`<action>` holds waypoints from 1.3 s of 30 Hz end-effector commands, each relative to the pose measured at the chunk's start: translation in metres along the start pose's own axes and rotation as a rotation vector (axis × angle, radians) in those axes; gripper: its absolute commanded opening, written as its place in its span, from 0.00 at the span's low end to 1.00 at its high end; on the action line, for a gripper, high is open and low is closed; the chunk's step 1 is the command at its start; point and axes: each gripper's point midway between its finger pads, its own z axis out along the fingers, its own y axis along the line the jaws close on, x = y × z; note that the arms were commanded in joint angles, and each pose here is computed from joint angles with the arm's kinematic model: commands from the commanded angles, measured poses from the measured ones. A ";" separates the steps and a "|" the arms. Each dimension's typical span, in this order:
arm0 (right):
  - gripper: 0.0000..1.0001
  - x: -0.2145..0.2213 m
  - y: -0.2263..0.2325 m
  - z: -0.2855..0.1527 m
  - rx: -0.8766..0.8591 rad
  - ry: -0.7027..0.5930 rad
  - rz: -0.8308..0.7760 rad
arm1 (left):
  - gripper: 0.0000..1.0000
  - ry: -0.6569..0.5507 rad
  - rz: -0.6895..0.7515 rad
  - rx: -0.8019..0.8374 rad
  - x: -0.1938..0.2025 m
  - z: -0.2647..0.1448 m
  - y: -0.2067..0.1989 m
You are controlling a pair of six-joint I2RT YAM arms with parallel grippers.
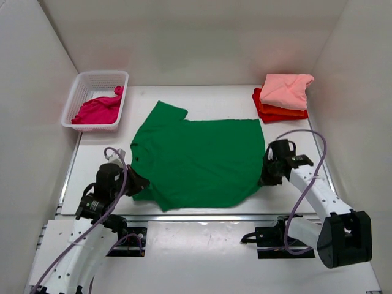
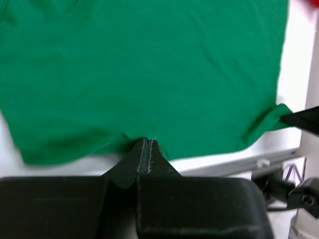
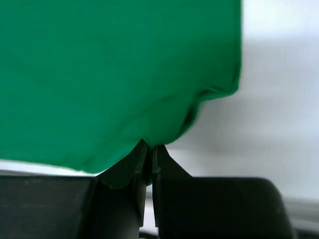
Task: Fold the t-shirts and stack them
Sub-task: Fold the flattened tshirt in 1/3 of the way
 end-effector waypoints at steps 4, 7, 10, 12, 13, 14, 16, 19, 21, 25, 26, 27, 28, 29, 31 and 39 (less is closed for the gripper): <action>0.00 0.051 0.001 -0.003 0.018 0.151 0.099 | 0.00 0.088 -0.055 -0.059 0.030 -0.007 0.023; 0.01 0.051 -0.003 0.002 0.011 0.164 0.123 | 0.00 0.075 -0.068 -0.056 0.023 0.001 0.020; 0.00 0.041 -0.010 0.002 0.012 0.156 0.131 | 0.00 0.041 -0.051 -0.070 0.008 0.009 0.016; 0.00 0.036 -0.015 0.002 0.013 0.159 0.133 | 0.00 0.000 -0.042 -0.071 -0.008 0.012 0.013; 0.00 0.027 -0.016 0.001 0.002 0.136 0.122 | 0.00 0.008 -0.039 -0.080 -0.009 0.014 0.015; 0.00 0.022 -0.018 -0.001 0.002 0.131 0.119 | 0.00 -0.018 -0.038 -0.093 -0.017 0.015 0.018; 0.00 0.013 -0.017 0.000 -0.021 0.118 0.124 | 0.00 -0.044 -0.028 -0.108 -0.025 0.018 0.019; 0.00 0.006 -0.020 0.004 -0.003 0.124 0.119 | 0.00 -0.078 -0.040 -0.150 -0.034 0.024 0.028; 0.00 -0.003 -0.018 0.005 -0.007 0.116 0.106 | 0.00 -0.102 -0.049 -0.171 -0.038 0.026 0.034; 0.00 -0.012 -0.017 0.009 -0.011 0.097 0.105 | 0.00 -0.150 -0.040 -0.180 -0.052 0.028 0.034; 0.00 -0.011 -0.021 0.010 -0.001 0.096 0.109 | 0.00 -0.168 -0.037 -0.174 -0.057 0.029 0.032; 0.00 -0.013 -0.019 0.010 -0.013 0.089 0.110 | 0.00 -0.174 -0.039 -0.173 -0.059 0.029 0.032; 0.00 -0.012 -0.021 0.011 -0.008 0.095 0.120 | 0.00 -0.196 -0.040 -0.174 -0.065 0.029 0.031; 0.00 -0.011 -0.021 0.012 -0.008 0.100 0.125 | 0.00 -0.203 -0.037 -0.174 -0.068 0.030 0.031; 0.00 -0.014 -0.022 0.015 -0.008 0.092 0.116 | 0.00 -0.217 -0.036 -0.175 -0.073 0.032 0.031; 0.00 -0.022 -0.027 0.023 0.012 0.072 0.115 | 0.00 -0.256 -0.011 -0.139 -0.087 0.036 0.023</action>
